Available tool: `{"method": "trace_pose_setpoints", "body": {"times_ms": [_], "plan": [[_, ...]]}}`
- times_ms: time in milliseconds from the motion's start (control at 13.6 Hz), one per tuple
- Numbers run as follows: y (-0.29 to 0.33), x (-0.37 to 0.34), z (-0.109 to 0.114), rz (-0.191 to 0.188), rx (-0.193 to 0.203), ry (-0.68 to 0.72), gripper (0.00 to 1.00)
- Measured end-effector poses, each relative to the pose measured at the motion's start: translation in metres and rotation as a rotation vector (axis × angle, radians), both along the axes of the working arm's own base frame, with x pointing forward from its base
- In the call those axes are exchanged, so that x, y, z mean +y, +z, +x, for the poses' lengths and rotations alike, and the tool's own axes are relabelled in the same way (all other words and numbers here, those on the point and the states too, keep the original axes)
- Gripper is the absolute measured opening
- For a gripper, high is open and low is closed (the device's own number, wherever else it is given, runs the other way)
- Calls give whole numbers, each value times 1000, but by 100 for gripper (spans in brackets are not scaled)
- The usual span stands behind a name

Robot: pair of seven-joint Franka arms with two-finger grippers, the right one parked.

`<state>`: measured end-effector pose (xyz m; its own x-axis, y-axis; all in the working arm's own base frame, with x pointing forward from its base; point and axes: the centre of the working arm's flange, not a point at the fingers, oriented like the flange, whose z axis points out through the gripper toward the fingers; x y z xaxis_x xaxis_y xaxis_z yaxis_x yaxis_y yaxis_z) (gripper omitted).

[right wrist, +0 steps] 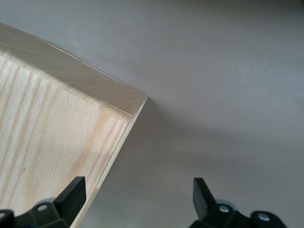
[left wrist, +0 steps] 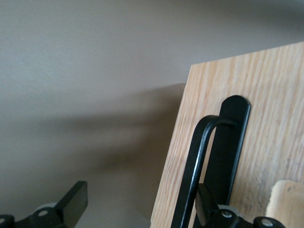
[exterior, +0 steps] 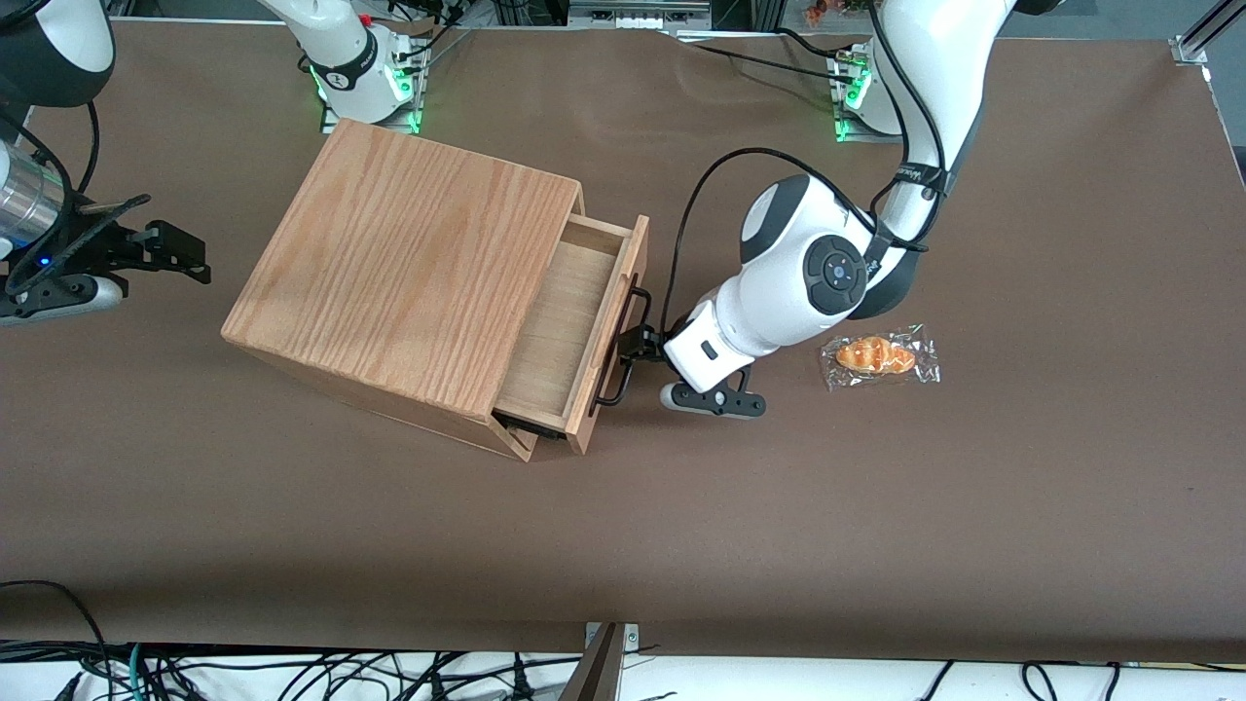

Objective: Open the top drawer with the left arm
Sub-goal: 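Pull the handle away from the cabinet to slide the drawer out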

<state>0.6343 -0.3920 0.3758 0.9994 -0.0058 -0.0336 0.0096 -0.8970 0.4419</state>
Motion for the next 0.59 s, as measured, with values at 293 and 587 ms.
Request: {"method": "trace_pose_setpoints", "body": {"times_ms": [293,587], "plan": [[3,18,10,0,9,18,100],[6,28,16,-1,5,34,100]]}}
